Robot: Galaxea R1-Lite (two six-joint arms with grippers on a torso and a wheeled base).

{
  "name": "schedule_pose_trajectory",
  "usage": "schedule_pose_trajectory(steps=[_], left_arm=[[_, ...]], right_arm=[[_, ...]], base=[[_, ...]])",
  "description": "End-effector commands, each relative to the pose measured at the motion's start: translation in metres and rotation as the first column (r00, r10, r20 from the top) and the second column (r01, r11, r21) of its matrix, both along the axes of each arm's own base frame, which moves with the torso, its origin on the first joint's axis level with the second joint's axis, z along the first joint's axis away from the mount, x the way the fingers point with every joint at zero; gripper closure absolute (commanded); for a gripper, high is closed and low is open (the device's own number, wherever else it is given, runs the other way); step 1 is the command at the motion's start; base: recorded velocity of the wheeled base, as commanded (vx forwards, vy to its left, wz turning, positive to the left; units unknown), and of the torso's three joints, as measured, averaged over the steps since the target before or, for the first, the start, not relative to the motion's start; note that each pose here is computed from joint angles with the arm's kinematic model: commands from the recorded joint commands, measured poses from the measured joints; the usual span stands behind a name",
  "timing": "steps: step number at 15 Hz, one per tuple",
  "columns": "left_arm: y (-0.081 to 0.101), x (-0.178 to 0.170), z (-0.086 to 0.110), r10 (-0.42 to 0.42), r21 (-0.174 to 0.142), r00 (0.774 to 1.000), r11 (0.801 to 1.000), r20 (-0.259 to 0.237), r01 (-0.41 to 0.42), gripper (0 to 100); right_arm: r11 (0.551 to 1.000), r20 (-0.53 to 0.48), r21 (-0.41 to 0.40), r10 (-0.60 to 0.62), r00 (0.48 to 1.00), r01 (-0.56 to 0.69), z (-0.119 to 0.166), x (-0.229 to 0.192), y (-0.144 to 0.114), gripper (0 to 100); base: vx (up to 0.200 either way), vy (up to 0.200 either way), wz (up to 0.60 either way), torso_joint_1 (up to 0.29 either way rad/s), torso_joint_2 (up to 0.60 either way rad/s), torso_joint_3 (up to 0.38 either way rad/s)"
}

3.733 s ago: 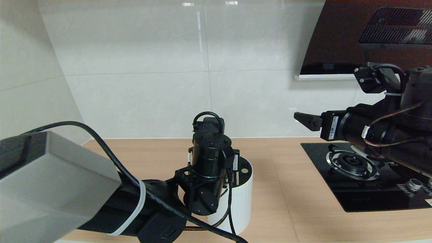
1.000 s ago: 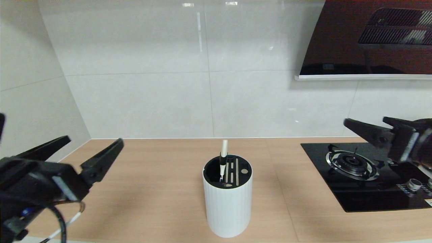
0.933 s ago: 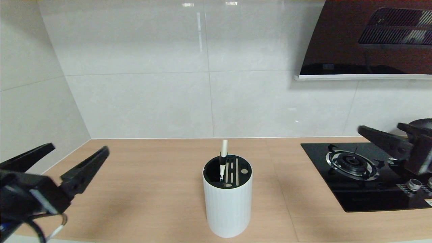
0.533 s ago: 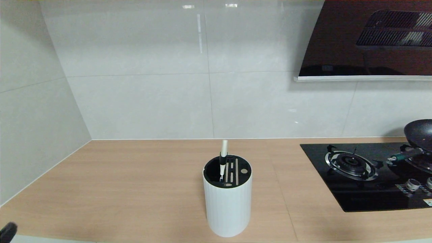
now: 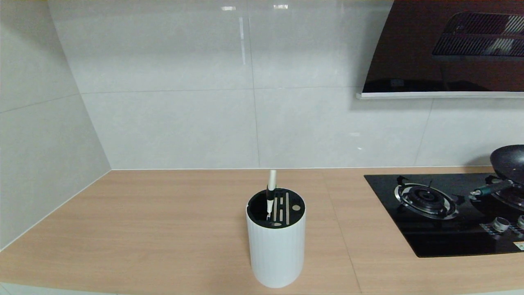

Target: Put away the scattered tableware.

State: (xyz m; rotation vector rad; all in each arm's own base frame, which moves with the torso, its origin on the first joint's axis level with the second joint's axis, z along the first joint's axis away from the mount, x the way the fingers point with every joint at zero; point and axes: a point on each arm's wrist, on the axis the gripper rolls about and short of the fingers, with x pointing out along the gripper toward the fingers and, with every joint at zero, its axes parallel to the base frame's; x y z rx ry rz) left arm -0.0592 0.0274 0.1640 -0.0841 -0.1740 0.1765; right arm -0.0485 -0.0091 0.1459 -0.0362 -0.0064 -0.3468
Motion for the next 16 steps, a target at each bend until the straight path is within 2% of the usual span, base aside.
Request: schedule_pose_trajectory(steps=[1,2,4,5,6,7,8,9,10,11,12,13,14,16], left_arm=[[-0.001,0.001,0.011,0.028,-0.001,1.0,1.0,-0.005,-0.028,0],[-0.004,0.002,0.017,0.061,0.008,0.998,0.998,-0.019,-0.061,0],[-0.007,0.003,0.017,0.116,0.049,0.992,0.992,-0.053,-0.113,0],[-0.01,0.003,0.005,0.159,0.054,0.985,0.986,-0.068,-0.155,0],[-0.012,0.011,-0.012,0.188,0.045,0.975,0.982,-0.118,-0.184,0],[-0.015,0.015,-0.022,0.236,0.002,0.964,0.971,-0.124,-0.237,0],[-0.017,0.015,-0.035,0.252,0.005,0.959,0.967,-0.13,-0.254,0],[-0.019,0.017,-0.055,0.246,0.038,0.957,0.969,-0.153,-0.243,0],[-0.018,0.024,-0.071,0.255,0.049,0.946,0.967,-0.203,-0.25,0],[-0.018,0.027,-0.075,0.256,0.044,0.947,0.967,-0.193,-0.252,0],[-0.019,0.031,-0.083,0.241,0.043,0.951,0.97,-0.192,-0.237,0],[-0.02,0.035,-0.084,0.153,0.031,0.978,0.988,-0.139,-0.15,0],[-0.022,0.036,-0.084,0.074,0.014,0.989,0.997,-0.131,-0.072,0],[-0.025,0.036,-0.085,-0.063,0.013,0.988,0.998,-0.138,0.066,0]], right_arm=[[0.999,0.026,-0.008,-0.051,0.998,0.051,-0.005,-0.005,0.002,0],[0.999,0.013,-0.01,-0.051,0.999,0.051,-0.008,-0.004,0.002,0],[0.999,-0.012,-0.009,-0.051,0.999,0.051,-0.016,0.0,0.002,0],[0.999,-0.019,-0.003,-0.049,0.999,0.049,-0.02,0.001,0.002,0],[0.999,-0.029,0.003,-0.046,0.999,0.046,-0.027,0.003,0.001,0],[0.999,-0.013,0.018,-0.04,0.999,0.04,-0.031,0.002,0.001,0],[0.999,-0.007,0.029,-0.037,0.999,0.037,-0.034,0.004,0.001,0],[0.999,-0.01,0.035,-0.038,0.999,0.038,-0.039,0.007,0.001,0],[0.999,-0.015,0.036,-0.038,0.999,0.039,-0.047,0.012,0.001,0],[0.999,-0.015,0.033,-0.037,0.999,0.037,-0.054,0.016,0.001,0],[0.999,-0.001,0.031,-0.034,0.999,0.034,-0.062,0.021,0.001,0],[1.0,0.059,0.031,-0.004,0.998,0.003,-0.064,0.024,0.002,0],[0.998,0.052,0.031,0.051,0.997,-0.052,-0.065,0.025,0.003,0],[0.989,0.039,0.031,0.144,0.989,-0.145,-0.066,0.025,0.005,0]], base=[[0.0,0.0,0.0,0.0,0.0,0.0],[0.0,0.0,0.0,0.0,0.0,0.0],[0.0,0.0,0.0,0.0,0.0,0.0],[0.0,0.0,0.0,0.0,0.0,0.0],[0.0,0.0,0.0,0.0,0.0,0.0],[0.0,0.0,0.0,0.0,0.0,0.0],[0.0,0.0,0.0,0.0,0.0,0.0],[0.0,0.0,0.0,0.0,0.0,0.0],[0.0,0.0,0.0,0.0,0.0,0.0],[0.0,0.0,0.0,0.0,0.0,0.0],[0.0,0.0,0.0,0.0,0.0,0.0],[0.0,0.0,0.0,0.0,0.0,0.0],[0.0,0.0,0.0,0.0,0.0,0.0],[0.0,0.0,0.0,0.0,0.0,0.0]])
